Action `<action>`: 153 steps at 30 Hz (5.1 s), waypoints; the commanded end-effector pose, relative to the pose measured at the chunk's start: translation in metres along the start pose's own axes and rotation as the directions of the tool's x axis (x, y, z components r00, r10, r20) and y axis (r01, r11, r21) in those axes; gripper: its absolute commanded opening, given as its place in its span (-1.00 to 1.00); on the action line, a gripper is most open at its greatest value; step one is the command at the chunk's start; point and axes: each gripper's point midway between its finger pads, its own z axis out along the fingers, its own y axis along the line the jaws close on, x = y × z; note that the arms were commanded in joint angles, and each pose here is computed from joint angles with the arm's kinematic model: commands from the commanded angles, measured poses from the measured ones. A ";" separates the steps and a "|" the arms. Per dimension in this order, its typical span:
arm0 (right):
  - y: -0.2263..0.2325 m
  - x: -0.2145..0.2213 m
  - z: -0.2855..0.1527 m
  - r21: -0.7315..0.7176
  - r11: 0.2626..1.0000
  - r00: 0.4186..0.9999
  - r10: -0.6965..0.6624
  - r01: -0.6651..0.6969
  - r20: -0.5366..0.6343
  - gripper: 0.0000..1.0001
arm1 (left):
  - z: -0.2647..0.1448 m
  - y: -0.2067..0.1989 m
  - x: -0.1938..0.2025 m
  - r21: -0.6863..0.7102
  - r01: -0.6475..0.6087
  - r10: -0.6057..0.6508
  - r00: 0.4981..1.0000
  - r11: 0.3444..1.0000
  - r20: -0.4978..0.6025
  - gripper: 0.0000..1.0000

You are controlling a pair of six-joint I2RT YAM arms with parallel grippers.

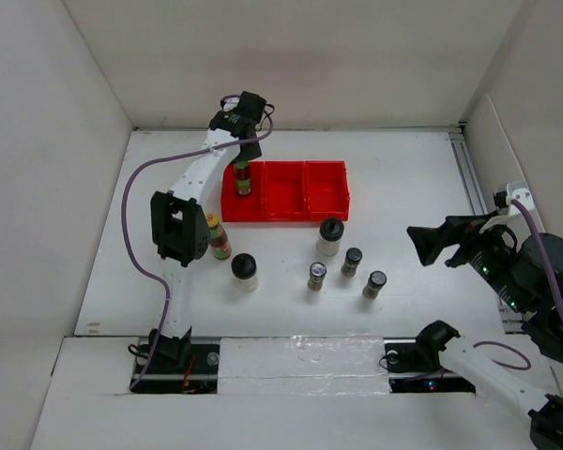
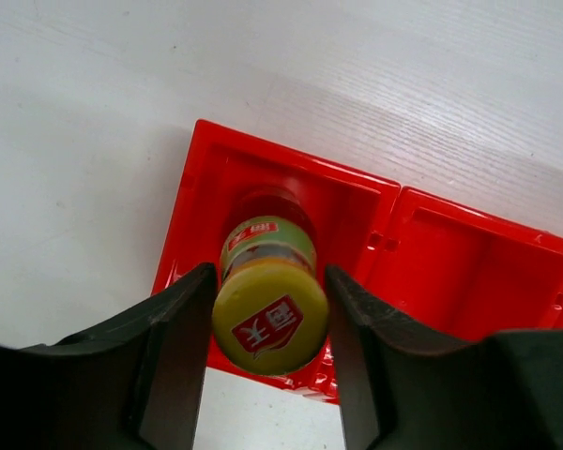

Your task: Organize the condiment bottles

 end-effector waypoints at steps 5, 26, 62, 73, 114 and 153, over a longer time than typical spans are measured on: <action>0.009 -0.013 -0.004 -0.048 0.999 0.998 0.014 -0.012 0.054 1.00 | -0.051 0.000 -0.046 0.081 0.059 -0.071 0.986 0.995 0.150 0.22; 0.010 -0.005 0.004 -0.052 0.999 1.000 -0.007 0.008 0.019 1.00 | -0.200 0.098 0.008 0.189 0.104 -0.143 0.968 0.976 0.208 0.98; 0.018 0.002 0.012 -0.088 0.996 1.000 0.005 -0.004 0.010 1.00 | -0.097 0.124 0.151 0.078 -0.044 0.051 0.995 0.996 -0.086 -1.00; 0.020 -0.001 0.015 -0.094 0.996 1.000 0.007 -0.006 0.013 1.00 | -0.135 0.113 0.100 0.117 -0.052 0.052 0.999 0.992 0.002 -1.00; 0.013 0.005 0.020 -0.057 0.998 1.000 0.010 -0.010 0.014 1.00 | -0.054 0.033 0.036 0.104 -0.037 0.034 0.999 0.994 0.024 -1.00; 0.031 0.148 0.175 -0.025 0.999 0.928 0.024 -0.035 -0.373 1.00 | -0.185 0.129 0.060 0.244 0.034 -0.114 0.940 0.969 0.321 0.98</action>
